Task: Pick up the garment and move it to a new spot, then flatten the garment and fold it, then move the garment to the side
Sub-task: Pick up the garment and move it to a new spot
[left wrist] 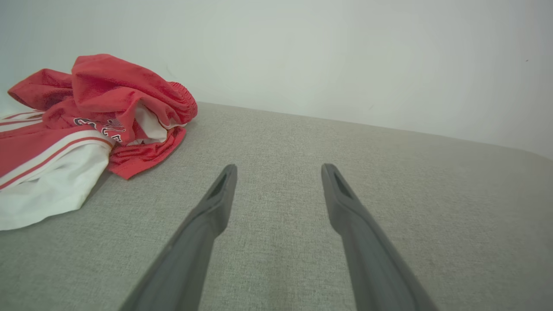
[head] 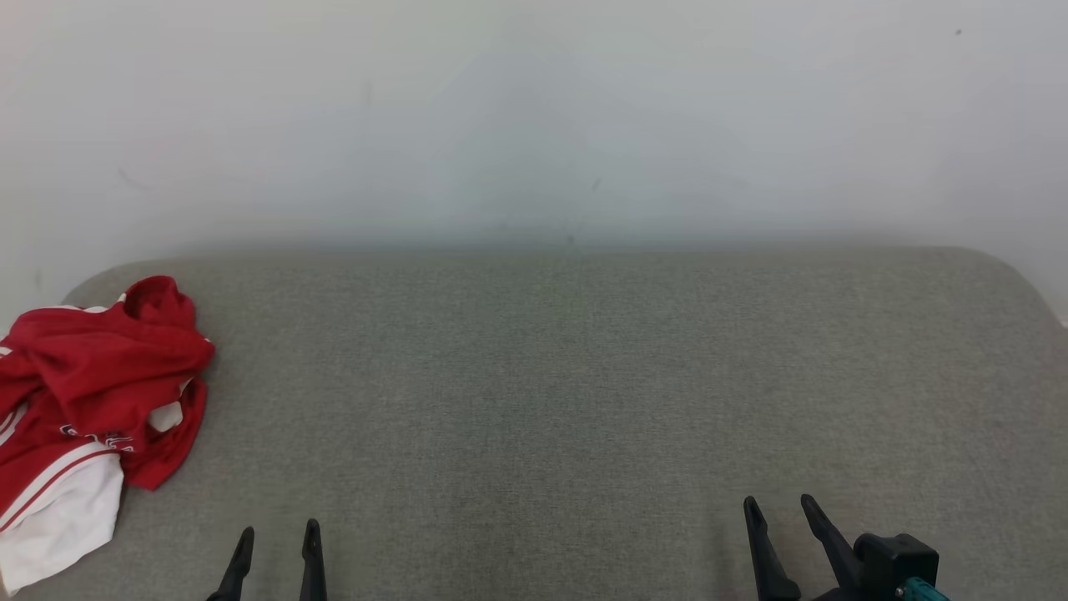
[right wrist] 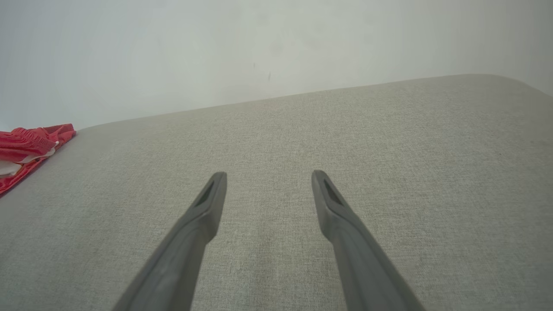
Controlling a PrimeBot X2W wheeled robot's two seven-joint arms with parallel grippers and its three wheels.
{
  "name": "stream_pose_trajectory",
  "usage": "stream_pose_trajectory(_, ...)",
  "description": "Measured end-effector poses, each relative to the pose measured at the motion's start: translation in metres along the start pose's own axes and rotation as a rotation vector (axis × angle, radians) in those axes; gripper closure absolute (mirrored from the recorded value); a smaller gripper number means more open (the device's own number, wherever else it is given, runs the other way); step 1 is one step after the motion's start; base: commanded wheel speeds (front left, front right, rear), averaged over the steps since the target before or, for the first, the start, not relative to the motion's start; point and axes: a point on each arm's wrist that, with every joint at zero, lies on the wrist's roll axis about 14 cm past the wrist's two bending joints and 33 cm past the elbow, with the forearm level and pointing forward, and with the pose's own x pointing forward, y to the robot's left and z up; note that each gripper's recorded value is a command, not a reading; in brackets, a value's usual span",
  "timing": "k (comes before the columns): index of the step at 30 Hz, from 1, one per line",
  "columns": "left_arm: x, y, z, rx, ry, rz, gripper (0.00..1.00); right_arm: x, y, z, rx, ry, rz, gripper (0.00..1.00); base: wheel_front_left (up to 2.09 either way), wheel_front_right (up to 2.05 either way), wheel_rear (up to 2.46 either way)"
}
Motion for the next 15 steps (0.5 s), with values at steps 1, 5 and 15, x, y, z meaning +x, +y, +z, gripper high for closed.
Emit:
stream_pose_trajectory(1, 0.0, 0.001, 0.002, 0.007, -0.007, 0.004, 0.0, 0.0, 0.001, 0.0, -0.001, 0.001, 0.005, 0.0, 0.0, 0.0, 0.0)
stream_pose_trajectory(5, -0.005, 0.012, 0.011, 0.032, -0.035, 0.037, 0.0, 0.005, 0.013, -0.002, -0.004, 0.008, 0.042, 0.0, 0.0, 0.0, 0.0)
stream_pose_trajectory(15, -0.049, 0.069, 0.015, 0.06, -0.047, 0.22, 0.0, 0.024, 0.064, -0.01, -0.009, 0.038, 0.199, 0.0, 0.0, 0.0, 0.0)
